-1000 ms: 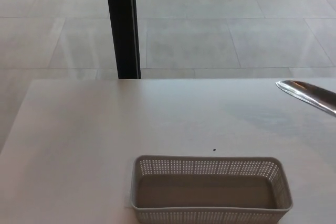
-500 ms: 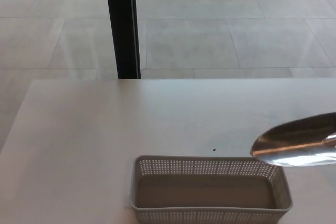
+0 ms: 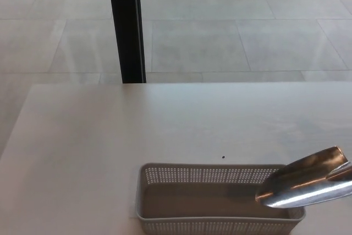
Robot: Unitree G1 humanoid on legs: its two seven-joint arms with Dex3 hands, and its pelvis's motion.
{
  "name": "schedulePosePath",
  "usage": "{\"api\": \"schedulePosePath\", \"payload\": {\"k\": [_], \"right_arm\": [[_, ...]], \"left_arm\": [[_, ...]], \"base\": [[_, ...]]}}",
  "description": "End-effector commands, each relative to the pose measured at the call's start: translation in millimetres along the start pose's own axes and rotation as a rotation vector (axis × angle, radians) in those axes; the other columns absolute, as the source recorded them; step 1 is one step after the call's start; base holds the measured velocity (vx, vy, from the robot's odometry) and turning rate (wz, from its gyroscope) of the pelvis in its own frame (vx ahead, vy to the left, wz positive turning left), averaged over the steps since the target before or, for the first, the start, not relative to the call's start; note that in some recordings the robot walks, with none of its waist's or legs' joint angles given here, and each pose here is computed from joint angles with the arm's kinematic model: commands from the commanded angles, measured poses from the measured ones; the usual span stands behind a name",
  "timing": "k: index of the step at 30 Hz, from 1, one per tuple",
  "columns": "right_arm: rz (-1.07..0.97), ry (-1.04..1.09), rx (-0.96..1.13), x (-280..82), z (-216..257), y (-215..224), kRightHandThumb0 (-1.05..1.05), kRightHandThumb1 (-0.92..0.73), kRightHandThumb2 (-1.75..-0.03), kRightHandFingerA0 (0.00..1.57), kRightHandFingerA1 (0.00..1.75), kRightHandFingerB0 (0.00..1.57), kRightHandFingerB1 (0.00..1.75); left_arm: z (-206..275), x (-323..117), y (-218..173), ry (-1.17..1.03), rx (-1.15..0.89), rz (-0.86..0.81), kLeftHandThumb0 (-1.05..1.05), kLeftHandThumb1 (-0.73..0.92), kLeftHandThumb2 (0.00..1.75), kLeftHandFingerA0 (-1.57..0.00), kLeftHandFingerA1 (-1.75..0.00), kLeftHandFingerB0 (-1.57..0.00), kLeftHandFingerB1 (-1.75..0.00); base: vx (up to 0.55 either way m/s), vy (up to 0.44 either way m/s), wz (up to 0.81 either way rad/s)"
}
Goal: A garden tool is kept on the righthand side and a container is kept on the lefthand side on a desk infront of the robot. the robot uses its right hand to pick up the garden tool and makes a scooping motion inside the container
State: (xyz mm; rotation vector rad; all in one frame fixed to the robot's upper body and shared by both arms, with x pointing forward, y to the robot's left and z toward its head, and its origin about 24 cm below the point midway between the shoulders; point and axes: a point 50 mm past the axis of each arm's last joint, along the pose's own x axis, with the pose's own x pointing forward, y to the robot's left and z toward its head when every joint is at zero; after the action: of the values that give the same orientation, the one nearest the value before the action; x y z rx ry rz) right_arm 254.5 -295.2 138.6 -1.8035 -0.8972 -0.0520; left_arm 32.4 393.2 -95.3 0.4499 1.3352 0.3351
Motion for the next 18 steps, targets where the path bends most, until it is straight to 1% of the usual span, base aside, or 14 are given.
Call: {"api": "schedulePosePath", "payload": {"k": [1,4,5,6,7,8,9,12,13,14,15,18], "right_arm": [[0.139,0.107,-0.119,10,-13,-5,-0.23,-0.46,-0.73,0.88,1.66,0.79,1.29],[0.135,0.123,-0.087,13,-12,-5,-0.21,-0.47,-0.72,0.87,1.64,0.8,1.31],[0.151,0.129,-0.108,13,-11,-6,-0.22,-0.47,-0.71,0.88,1.65,0.83,1.25],[0.163,0.128,-0.102,13,-9,-6,-0.23,-0.48,-0.71,0.88,1.63,0.83,1.24],[0.16,0.12,-0.108,12,-7,-4,-0.23,-0.48,-0.67,0.88,1.63,0.85,1.21],[0.173,0.112,-0.116,13,-6,-4,-0.23,-0.49,-0.67,0.86,1.63,0.82,1.24],[0.187,0.111,-0.116,13,-5,-4,-0.24,-0.48,-0.65,0.86,1.63,0.81,1.26],[0.173,0.093,-0.105,12,-2,-2,-0.24,-0.47,-0.65,0.88,1.61,0.87,1.18],[0.173,0.085,-0.111,12,-1,-2,-0.28,-0.5,-0.66,0.88,1.59,0.92,1.09],[0.173,0.067,-0.131,12,0,-2,-0.3,-0.49,-0.65,0.89,1.6,0.96,1.06],[0.173,0.058,-0.144,12,1,-2,-0.29,-0.49,-0.67,0.9,1.62,0.96,1.05],[0.175,0.05,-0.138,12,0,-2,-0.28,-0.49,-0.68,0.89,1.63,0.96,1.05]], "left_arm": [[-2,-2,8,0.003,0.023,0.011,-0.12,-0.05,1.03,-0.85,-0.96,-0.78,-0.89],[-1,-2,8,0.0,0.035,-0.001,-0.14,-0.06,1.03,-0.86,-0.96,-0.79,-0.9],[-1,-2,9,-0.001,0.037,0.0,-0.18,-0.06,1.02,-0.87,-0.96,-0.8,-0.9],[-3,-2,8,0.005,0.034,0.001,-0.2,-0.05,0.99,-0.87,-0.95,-0.79,-0.89],[-3,-2,8,0.006,0.044,0.005,-0.23,-0.05,1.0,-0.89,-0.94,-0.81,-0.88],[-3,-2,9,0.008,0.024,0.004,-0.18,-0.06,1.01,-0.89,-0.95,-0.81,-0.88],[-2,-2,8,0.006,0.032,0.002,-0.17,-0.06,1.02,-0.89,-0.96,-0.8,-0.89],[-2,-2,8,0.003,0.03,0.006,-0.16,-0.05,1.06,-0.89,-0.96,-0.8,-0.89],[-2,-2,9,0.003,0.026,0.004,-0.14,-0.06,1.06,-0.87,-0.96,-0.8,-0.9],[-1,-2,9,0.002,0.021,0.0,-0.15,-0.06,1.05,-0.87,-0.96,-0.8,-0.89],[-1,-2,9,0.001,0.021,-0.002,-0.17,-0.07,1.01,-0.89,-0.95,-0.81,-0.89],[0,-2,8,-0.005,0.029,-0.004,-0.19,-0.06,1.0,-0.89,-0.95,-0.81,-0.89]], "base": [[0.0,0.0,0.0],[0.0,0.0,0.0],[0.0,0.0,0.0],[0.0,0.0,0.0],[0.0,0.0,0.0],[0.0,0.0,0.0],[0.0,0.0,0.0],[0.0,0.0,0.0],[0.0,0.0,0.0],[0.0,0.0,0.0],[0.0,0.0,0.0],[0.0,0.0,0.0]]}}
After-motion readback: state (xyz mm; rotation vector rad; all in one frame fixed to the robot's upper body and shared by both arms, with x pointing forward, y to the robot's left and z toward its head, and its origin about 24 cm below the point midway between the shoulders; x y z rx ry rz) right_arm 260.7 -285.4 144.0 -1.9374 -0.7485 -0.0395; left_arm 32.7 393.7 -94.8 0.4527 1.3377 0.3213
